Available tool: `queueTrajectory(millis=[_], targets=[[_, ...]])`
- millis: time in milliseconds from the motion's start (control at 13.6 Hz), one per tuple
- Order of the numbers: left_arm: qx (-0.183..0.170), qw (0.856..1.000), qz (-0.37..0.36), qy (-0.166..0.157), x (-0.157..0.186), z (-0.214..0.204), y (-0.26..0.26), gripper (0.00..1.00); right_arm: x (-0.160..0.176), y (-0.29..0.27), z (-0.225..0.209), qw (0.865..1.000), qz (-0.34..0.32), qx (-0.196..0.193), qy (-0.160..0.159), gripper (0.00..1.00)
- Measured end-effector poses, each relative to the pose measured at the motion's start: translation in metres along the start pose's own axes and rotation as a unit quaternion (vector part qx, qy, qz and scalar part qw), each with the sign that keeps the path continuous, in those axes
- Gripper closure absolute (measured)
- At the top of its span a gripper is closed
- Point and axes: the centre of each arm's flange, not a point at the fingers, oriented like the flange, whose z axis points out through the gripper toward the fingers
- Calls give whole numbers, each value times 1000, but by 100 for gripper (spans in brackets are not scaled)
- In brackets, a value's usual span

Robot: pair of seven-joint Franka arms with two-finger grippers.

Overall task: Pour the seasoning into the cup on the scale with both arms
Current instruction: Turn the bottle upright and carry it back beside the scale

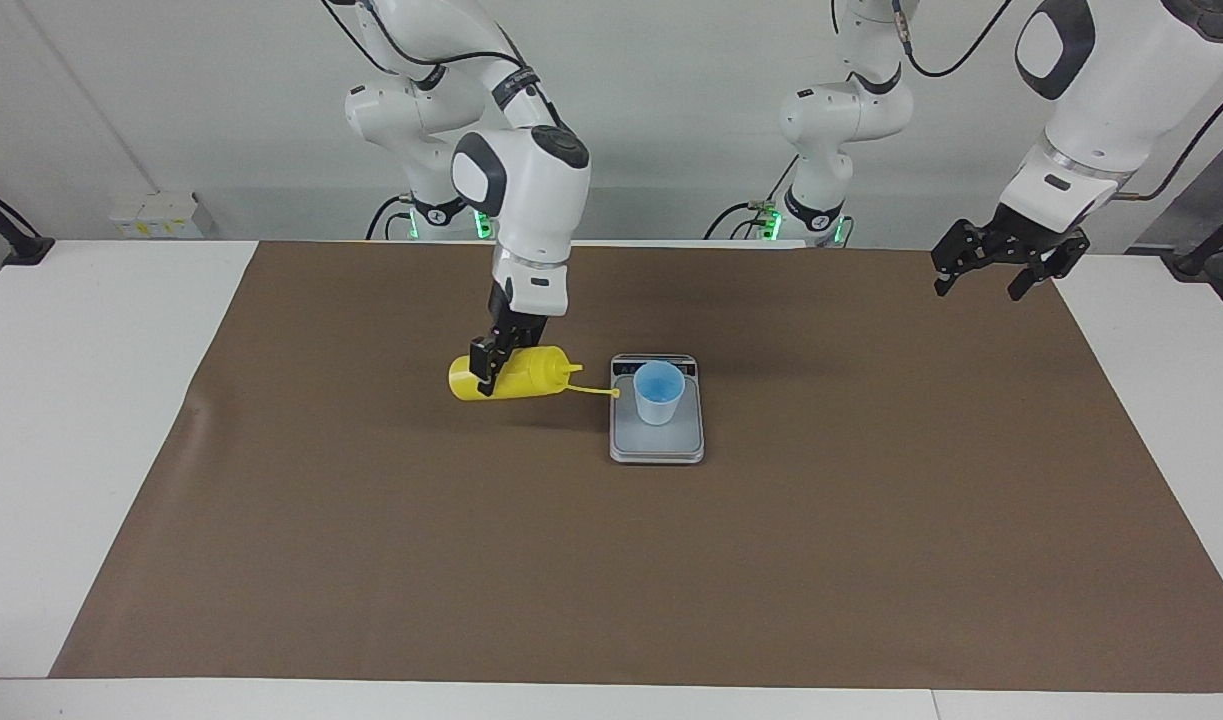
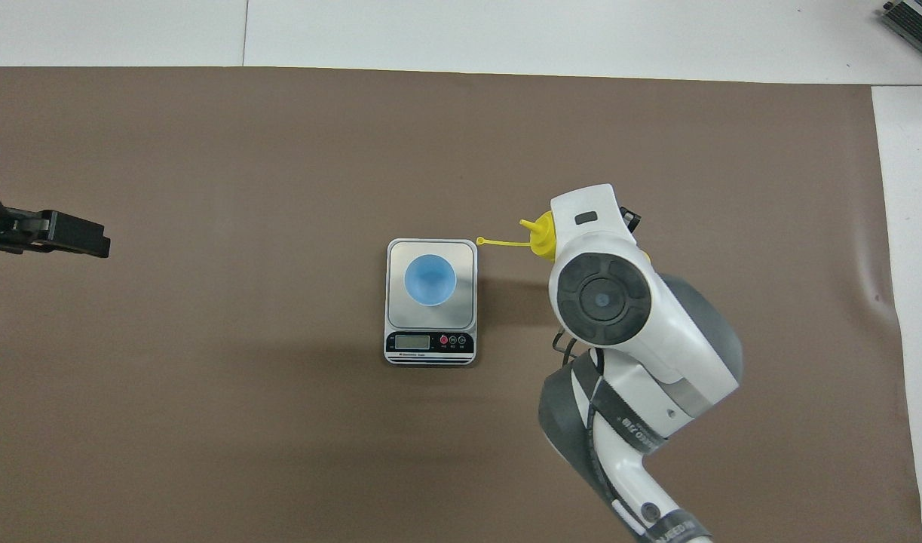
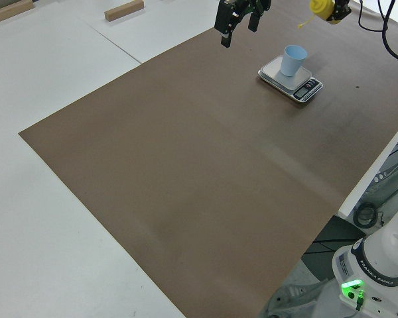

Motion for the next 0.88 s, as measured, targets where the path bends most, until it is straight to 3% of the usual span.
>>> queueTrajectory(millis=[295,663,884], targets=[[0,1000,0,0,0,0,0,0,-44,54,20,993,-45,90,64,39],[0,1000,0,0,0,0,0,0,-95,97,46,970,-67,157,176,39],[0,1000,0,0,0,0,0,0,-123,102,78,950,-62,170,254,39]])
